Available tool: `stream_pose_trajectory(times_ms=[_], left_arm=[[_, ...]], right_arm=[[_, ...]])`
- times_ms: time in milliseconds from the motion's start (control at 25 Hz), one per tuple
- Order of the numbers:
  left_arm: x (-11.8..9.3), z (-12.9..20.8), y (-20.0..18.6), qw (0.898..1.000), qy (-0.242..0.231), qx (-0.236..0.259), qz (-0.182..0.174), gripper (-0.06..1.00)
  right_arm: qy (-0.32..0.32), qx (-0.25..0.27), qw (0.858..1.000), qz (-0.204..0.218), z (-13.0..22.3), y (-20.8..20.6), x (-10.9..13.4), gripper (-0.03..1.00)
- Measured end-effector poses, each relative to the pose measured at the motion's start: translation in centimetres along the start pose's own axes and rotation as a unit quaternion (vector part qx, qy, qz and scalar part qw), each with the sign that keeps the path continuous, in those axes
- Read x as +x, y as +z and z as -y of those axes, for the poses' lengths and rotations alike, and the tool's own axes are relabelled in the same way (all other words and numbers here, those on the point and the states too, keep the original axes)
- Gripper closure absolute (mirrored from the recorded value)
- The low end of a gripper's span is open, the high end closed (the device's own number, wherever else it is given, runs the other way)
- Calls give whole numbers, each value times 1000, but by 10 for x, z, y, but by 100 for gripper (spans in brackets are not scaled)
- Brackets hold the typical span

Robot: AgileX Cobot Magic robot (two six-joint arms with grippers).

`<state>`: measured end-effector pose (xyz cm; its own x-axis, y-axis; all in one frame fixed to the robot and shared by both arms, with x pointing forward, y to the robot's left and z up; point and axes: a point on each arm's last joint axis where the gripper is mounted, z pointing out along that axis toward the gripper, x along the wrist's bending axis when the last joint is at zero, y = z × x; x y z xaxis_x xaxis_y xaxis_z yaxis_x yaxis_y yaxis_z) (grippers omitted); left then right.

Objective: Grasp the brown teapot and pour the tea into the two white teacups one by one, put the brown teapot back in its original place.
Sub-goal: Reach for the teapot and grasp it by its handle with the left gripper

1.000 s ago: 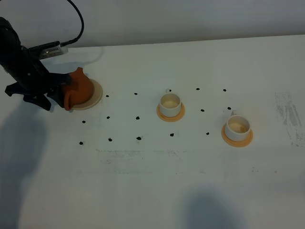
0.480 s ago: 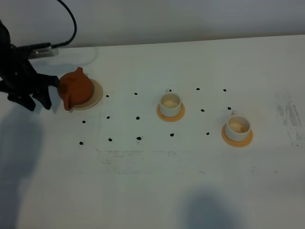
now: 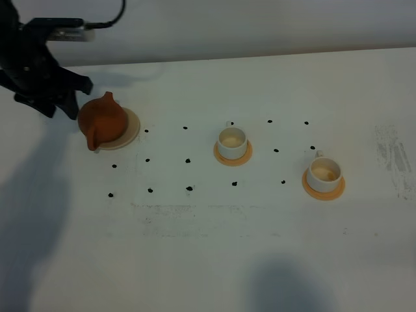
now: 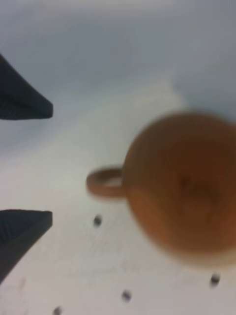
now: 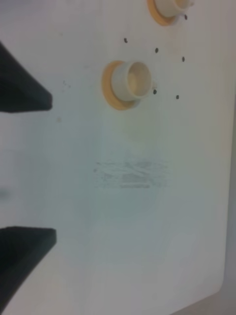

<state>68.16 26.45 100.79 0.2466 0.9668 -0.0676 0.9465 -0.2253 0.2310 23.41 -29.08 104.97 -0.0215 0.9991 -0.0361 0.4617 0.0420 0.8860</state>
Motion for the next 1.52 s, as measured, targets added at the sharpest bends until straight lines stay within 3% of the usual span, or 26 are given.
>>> stream_pose_trajectory(times_ms=[120,320,720,1040,1520], left_arm=[[-18,0,2,1000,14,13,5,52],[-31,-1,3,1000,15,19,-20,52],[-34,-1,18,998,-12,36,-45,52],[-32,-6,40,998,15,31,-47,52],[-30,-7,60,998,17,37,-46,52]], right_arm=[[0,0,1000,0,0,0,0,45],[0,0,1000,0,0,0,0,45],[0,0,1000,0,0,0,0,45],[0,0,1000,0,0,0,0,45],[0,0,1000,0,0,0,0,45]])
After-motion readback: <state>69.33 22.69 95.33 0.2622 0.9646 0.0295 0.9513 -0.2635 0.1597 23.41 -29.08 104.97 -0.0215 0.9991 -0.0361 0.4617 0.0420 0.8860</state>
